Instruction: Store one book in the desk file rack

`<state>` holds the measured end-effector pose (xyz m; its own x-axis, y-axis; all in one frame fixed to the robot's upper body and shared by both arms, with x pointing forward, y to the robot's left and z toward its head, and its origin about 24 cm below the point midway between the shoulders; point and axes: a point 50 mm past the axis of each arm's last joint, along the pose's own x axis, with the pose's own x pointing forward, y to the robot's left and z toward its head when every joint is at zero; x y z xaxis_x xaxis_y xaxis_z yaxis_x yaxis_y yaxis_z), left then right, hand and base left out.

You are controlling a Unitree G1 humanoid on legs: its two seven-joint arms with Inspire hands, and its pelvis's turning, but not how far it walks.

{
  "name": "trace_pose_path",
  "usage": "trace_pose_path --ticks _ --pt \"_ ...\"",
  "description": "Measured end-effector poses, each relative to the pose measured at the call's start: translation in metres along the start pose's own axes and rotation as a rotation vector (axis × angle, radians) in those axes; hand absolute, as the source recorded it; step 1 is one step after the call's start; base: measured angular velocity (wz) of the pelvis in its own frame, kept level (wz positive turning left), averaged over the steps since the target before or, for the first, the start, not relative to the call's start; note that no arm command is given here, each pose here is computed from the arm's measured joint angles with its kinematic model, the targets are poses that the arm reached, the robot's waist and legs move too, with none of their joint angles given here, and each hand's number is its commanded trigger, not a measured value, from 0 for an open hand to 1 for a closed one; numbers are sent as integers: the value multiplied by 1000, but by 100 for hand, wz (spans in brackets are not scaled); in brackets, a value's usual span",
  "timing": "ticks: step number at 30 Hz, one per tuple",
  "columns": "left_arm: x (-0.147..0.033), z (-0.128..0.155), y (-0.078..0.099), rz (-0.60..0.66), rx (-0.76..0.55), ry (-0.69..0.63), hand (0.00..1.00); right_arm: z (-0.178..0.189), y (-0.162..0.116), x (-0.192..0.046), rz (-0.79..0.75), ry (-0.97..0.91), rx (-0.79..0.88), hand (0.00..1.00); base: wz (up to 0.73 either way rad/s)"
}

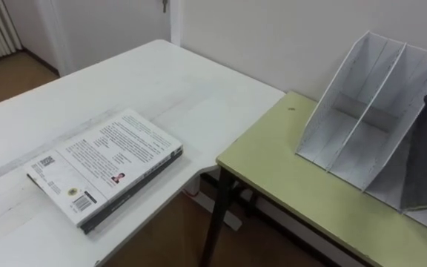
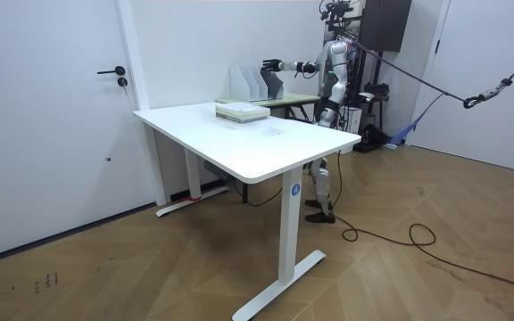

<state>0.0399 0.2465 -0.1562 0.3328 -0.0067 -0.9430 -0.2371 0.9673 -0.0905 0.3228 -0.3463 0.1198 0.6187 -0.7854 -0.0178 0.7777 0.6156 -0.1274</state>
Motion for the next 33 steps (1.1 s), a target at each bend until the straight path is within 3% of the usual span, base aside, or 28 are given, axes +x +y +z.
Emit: trace_pose_path --ticks 27,33 --pt "-1 3 6 48 0 -9 0 36 5 6 -35 -69 77 0 0" --pt "-1 2 6 48 10 -5 0 60 16 -2 71 -165 103 0 -1"
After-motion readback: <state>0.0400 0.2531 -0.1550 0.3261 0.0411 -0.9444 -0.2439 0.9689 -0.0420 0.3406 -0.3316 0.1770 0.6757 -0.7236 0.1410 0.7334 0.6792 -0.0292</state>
